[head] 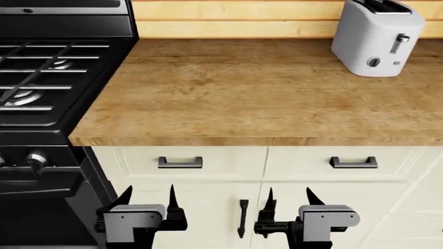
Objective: Pick the mug from the cabinet, place it under the coffee machine dispenser, and press the start button.
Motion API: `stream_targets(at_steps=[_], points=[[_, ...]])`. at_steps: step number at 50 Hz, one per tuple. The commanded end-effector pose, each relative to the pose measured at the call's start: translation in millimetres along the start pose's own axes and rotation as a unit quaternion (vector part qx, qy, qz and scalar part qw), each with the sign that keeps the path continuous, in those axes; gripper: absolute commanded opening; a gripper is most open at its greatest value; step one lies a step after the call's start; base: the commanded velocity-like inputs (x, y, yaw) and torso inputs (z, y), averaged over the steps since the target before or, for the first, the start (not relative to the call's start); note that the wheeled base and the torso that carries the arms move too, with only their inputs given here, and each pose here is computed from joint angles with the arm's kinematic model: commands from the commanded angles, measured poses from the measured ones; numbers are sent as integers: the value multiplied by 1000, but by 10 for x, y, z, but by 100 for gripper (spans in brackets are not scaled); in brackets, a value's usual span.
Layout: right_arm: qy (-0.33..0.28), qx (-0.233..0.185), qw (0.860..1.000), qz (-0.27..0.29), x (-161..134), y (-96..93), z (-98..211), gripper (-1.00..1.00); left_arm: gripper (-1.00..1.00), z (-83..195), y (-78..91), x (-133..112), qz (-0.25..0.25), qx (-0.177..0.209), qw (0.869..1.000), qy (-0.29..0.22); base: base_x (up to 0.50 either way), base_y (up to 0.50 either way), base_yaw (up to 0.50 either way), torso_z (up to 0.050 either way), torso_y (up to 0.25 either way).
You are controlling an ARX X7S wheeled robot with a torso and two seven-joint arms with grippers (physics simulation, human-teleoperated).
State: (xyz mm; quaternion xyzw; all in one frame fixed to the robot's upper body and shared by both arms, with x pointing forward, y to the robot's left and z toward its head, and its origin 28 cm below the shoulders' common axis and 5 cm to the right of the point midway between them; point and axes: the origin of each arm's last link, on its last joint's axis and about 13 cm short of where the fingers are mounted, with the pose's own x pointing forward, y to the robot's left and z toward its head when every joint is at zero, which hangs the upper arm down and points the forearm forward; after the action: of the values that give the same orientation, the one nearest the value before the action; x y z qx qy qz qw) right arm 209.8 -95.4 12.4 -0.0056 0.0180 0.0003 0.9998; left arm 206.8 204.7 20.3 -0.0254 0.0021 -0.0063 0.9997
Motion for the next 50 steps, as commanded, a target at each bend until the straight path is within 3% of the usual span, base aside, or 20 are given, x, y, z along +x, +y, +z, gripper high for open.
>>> stream_targets(at_steps=[1,50], points=[[1,-5,1000,3,-4,7,1,100,100,-8,6,0,4,-9,1000,7,0,500,0,0,0],[2,-4,1000,7,-3,11,5,100,100,-9,-2,-15,3,-4,1000,4,0,500,0,0,0]])
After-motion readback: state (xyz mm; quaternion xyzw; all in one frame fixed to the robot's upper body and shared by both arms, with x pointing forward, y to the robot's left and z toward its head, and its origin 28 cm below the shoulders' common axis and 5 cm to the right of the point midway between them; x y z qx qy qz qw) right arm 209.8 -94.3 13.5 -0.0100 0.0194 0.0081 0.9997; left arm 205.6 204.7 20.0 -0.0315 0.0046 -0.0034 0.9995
